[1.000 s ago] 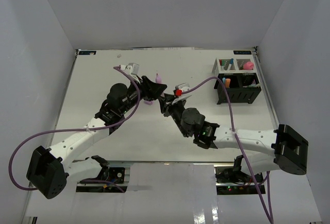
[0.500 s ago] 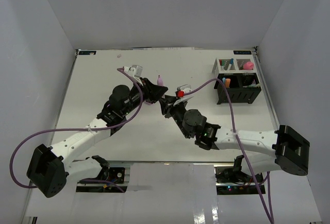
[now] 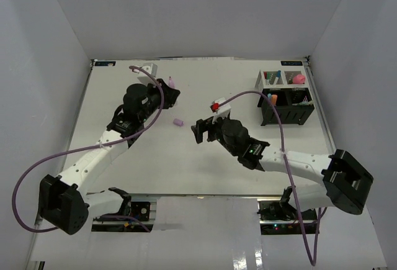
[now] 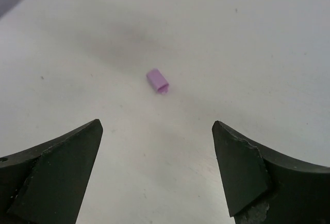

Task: Sort the stationery into containers
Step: Move the pen cap to the center of the board.

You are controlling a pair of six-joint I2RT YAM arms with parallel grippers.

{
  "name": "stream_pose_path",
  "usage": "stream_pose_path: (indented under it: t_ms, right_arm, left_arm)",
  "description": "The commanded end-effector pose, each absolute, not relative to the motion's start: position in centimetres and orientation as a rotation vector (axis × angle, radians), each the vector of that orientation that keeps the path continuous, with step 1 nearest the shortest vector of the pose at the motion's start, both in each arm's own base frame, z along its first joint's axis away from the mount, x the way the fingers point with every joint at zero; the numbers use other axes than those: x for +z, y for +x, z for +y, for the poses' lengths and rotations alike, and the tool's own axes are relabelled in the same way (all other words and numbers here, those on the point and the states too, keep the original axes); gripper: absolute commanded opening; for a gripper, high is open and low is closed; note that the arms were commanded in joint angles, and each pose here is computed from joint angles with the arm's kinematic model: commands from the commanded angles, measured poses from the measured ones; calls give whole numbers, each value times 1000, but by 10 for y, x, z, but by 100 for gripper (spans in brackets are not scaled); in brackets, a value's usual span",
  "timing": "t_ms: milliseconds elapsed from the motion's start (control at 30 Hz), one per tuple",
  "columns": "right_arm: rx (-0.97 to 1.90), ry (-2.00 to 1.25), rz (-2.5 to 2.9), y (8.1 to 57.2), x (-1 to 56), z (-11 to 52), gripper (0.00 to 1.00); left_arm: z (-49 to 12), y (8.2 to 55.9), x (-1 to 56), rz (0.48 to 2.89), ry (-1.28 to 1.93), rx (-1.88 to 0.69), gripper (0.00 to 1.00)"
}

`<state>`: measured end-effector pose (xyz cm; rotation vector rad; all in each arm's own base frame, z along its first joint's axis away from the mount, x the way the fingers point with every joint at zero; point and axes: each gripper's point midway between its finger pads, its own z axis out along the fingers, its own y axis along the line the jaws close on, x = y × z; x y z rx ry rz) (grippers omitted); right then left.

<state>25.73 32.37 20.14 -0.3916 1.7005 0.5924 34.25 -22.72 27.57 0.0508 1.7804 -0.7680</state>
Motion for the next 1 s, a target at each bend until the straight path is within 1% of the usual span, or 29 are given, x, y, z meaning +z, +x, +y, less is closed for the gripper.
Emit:
stream_pose_path:
  t_ms: [0, 67, 233, 300, 333, 367, 400, 433, 467, 500, 533, 567, 600, 667, 700, 767, 900, 933, 967]
  right_arm:
    - [722, -622, 1795, 257, 182, 349, 94]
    - [680, -741, 1894, 261, 151, 353, 95]
    - [613, -901, 1896, 293, 134, 383, 93]
    - [598, -939, 1904, 305, 126, 390, 89]
    - [564, -980, 1887, 318, 122, 399, 86]
    - [585, -1027, 1884, 317, 118, 407, 85]
    - [575, -1066, 1911, 321, 99, 412, 84]
    - [588, -1088, 1870, 330, 110, 424, 83]
    - [587, -1108, 1870, 334, 106, 429, 82]
    - [575, -1143, 1918, 335, 84, 430, 82]
    - [561, -1164, 1920, 340, 79, 433, 80]
    - [560, -1161, 1893, 350, 90, 443, 79]
    - [550, -1186, 1926, 351, 73, 444, 79]
    - [550, -1195, 1925, 360, 73, 451, 76]
    - [540, -1208, 1958, 362, 59, 449, 74]
    - [538, -1216, 1955, 368, 58, 455, 71]
    - [515, -1233, 2004, 366, 37, 451, 65]
    - [506, -1226, 2012, 366, 35, 449, 56]
    - [506, -1224, 2021, 365, 33, 446, 53]
  left_arm:
    - [-176, 363, 275, 1838, -20, -632, 10]
    - [-147, 368, 278, 1836, -61, -572, 10]
    - [-104, 363, 275, 1816, -78, -429, 10]
    - [-91, 361, 266, 1807, -96, -357, 10]
    - [-87, 356, 253, 1818, -91, -336, 10]
    - [-85, 354, 249, 1820, -91, -321, 10]
    - [-84, 353, 249, 1826, -89, -314, 10]
    - [-82, 353, 250, 1824, -77, -296, 10]
    - [-77, 353, 250, 1817, -90, -265, 10]
    - [-73, 354, 250, 1808, -99, -247, 10]
    - [-71, 353, 251, 1804, -104, -240, 10]
    - [-72, 352, 251, 1804, -105, -243, 10]
    - [-73, 353, 251, 1803, -101, -249, 10]
    - [-74, 353, 251, 1804, -100, -262, 10]
    - [-75, 352, 251, 1804, -101, -264, 10]
    - [-76, 352, 251, 1806, -97, -268, 10]
    - [-77, 352, 253, 1801, -91, -278, 10]
    - [-78, 352, 254, 1800, -89, -283, 10]
    - [-78, 352, 254, 1801, -88, -285, 10]
